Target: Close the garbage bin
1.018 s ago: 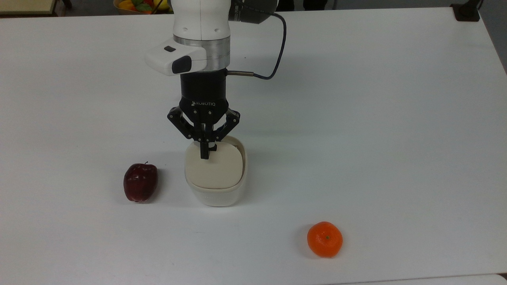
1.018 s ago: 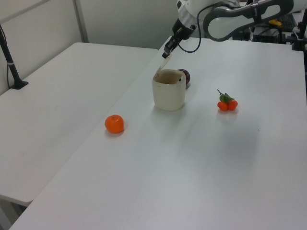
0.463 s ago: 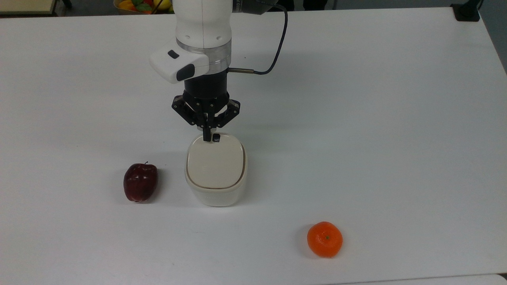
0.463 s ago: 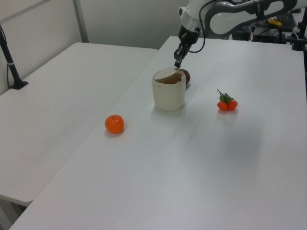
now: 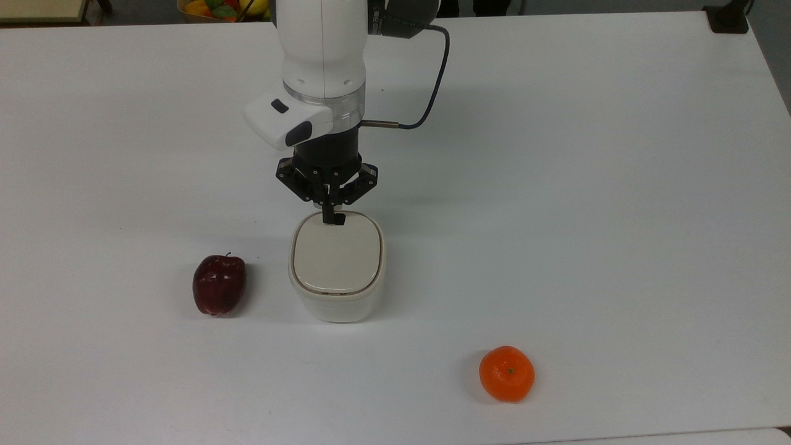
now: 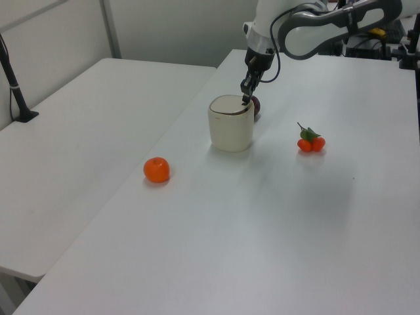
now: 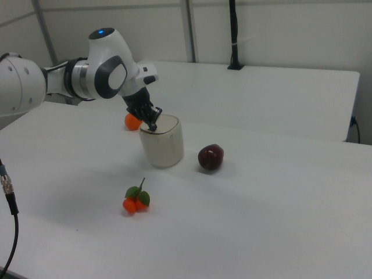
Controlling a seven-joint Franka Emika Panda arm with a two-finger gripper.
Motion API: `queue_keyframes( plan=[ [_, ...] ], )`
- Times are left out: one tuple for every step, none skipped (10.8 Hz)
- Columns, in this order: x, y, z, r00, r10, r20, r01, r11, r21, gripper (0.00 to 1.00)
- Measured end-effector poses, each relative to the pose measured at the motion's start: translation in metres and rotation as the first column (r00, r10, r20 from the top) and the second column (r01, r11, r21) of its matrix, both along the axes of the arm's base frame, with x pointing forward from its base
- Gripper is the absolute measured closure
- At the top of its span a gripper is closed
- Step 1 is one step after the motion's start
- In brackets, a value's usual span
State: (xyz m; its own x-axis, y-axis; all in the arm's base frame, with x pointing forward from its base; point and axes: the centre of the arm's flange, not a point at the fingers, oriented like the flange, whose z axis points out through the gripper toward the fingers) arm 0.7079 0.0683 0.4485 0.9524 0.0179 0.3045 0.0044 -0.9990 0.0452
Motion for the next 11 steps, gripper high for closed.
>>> queue_keyframes(
  plan=[
    [0.0005,0.0003,-0.0042,1.0,0.001,-0.006,-0.001,1.0,-0.001,0.99],
    [0.0009,0.0003,-0.0063,1.0,0.002,-0.009,-0.002,1.0,-0.001,0.99],
    [0.0009,0.0003,-0.0063,1.0,0.003,-0.009,-0.003,1.0,-0.002,0.99],
    [0.001,0.0003,-0.0069,1.0,0.004,-0.01,-0.004,1.0,-0.002,0.99],
    [0.0012,0.0003,-0.0086,1.0,0.004,-0.012,-0.005,1.0,-0.003,0.99],
    [0.0015,0.0004,-0.0093,1.0,0.005,-0.013,-0.005,1.0,-0.003,0.99],
    [0.0015,0.0004,-0.0094,1.0,0.005,-0.013,-0.005,1.0,-0.003,0.99],
    [0.0015,0.0004,-0.0094,1.0,0.005,-0.013,-0.005,1.0,-0.003,0.99],
    [0.0015,0.0004,-0.0094,1.0,0.005,-0.013,-0.005,1.0,-0.003,0.99],
    [0.0015,0.0004,-0.0094,1.0,0.005,-0.013,-0.006,1.0,-0.003,0.99],
    [0.0015,0.0004,-0.0094,1.0,0.006,-0.013,-0.006,1.0,-0.003,0.99]
  ],
)
